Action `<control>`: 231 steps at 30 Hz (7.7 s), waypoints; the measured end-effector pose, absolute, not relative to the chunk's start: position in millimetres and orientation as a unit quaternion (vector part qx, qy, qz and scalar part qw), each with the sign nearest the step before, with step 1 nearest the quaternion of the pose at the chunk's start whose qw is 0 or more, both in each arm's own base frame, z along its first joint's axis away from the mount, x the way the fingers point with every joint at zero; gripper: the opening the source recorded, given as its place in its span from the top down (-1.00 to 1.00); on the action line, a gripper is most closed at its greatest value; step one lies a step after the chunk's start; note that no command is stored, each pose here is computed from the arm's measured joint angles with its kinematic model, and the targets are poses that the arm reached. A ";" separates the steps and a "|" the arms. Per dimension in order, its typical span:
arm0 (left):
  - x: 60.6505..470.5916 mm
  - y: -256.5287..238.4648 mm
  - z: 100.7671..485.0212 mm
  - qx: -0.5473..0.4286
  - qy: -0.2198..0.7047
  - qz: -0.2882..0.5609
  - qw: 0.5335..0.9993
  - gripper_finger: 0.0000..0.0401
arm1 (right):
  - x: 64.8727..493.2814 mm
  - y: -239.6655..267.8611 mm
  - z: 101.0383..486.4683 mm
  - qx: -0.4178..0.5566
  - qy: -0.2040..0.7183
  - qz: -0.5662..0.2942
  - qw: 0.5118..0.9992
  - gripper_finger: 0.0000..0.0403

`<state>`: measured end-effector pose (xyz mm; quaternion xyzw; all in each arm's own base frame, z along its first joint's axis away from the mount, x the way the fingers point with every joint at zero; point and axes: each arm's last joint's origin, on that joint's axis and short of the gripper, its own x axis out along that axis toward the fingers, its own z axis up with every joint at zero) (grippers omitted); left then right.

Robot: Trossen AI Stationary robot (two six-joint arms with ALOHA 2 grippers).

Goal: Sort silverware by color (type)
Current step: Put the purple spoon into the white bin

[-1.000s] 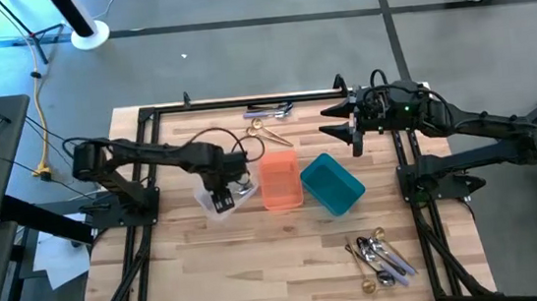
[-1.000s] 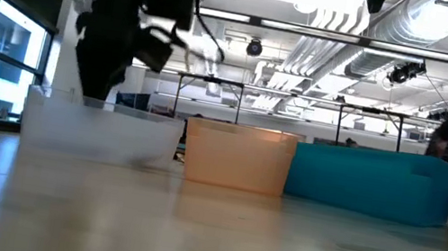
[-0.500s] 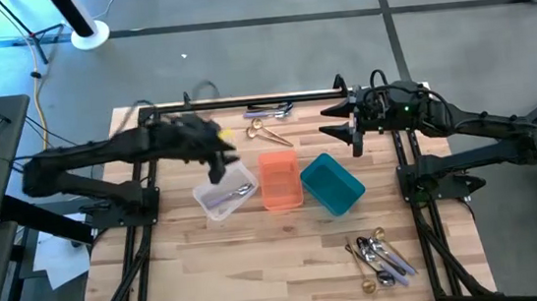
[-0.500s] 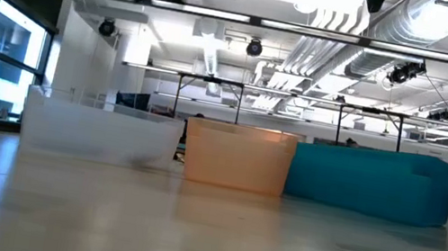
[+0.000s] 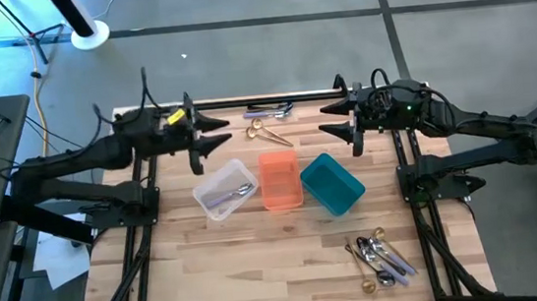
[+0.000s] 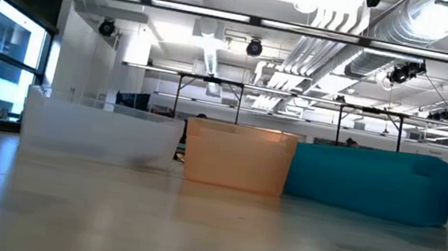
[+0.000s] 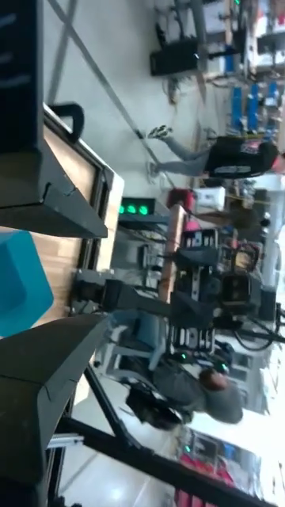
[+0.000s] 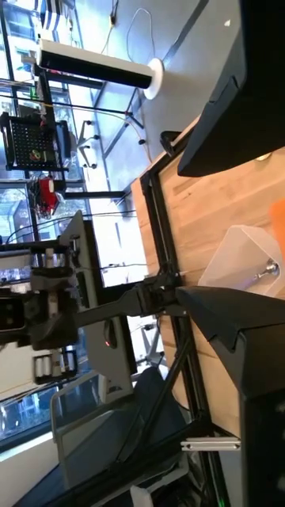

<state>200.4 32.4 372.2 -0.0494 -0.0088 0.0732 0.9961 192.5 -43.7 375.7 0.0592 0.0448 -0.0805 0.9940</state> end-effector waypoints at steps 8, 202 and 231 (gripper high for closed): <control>208.2 31.4 347.9 -0.010 -0.016 0.069 0.997 0.21 | 192.5 -43.7 375.7 0.024 0.048 -0.079 0.995 -0.10; 322.0 270.7 156.8 -0.071 0.648 0.068 0.755 1.00 | 215.3 -51.6 357.1 0.196 0.077 -0.135 0.968 -0.10; 280.8 218.9 150.4 -0.109 0.642 0.064 0.756 1.00 | 215.3 -51.7 357.1 0.200 0.076 -0.136 0.967 -0.10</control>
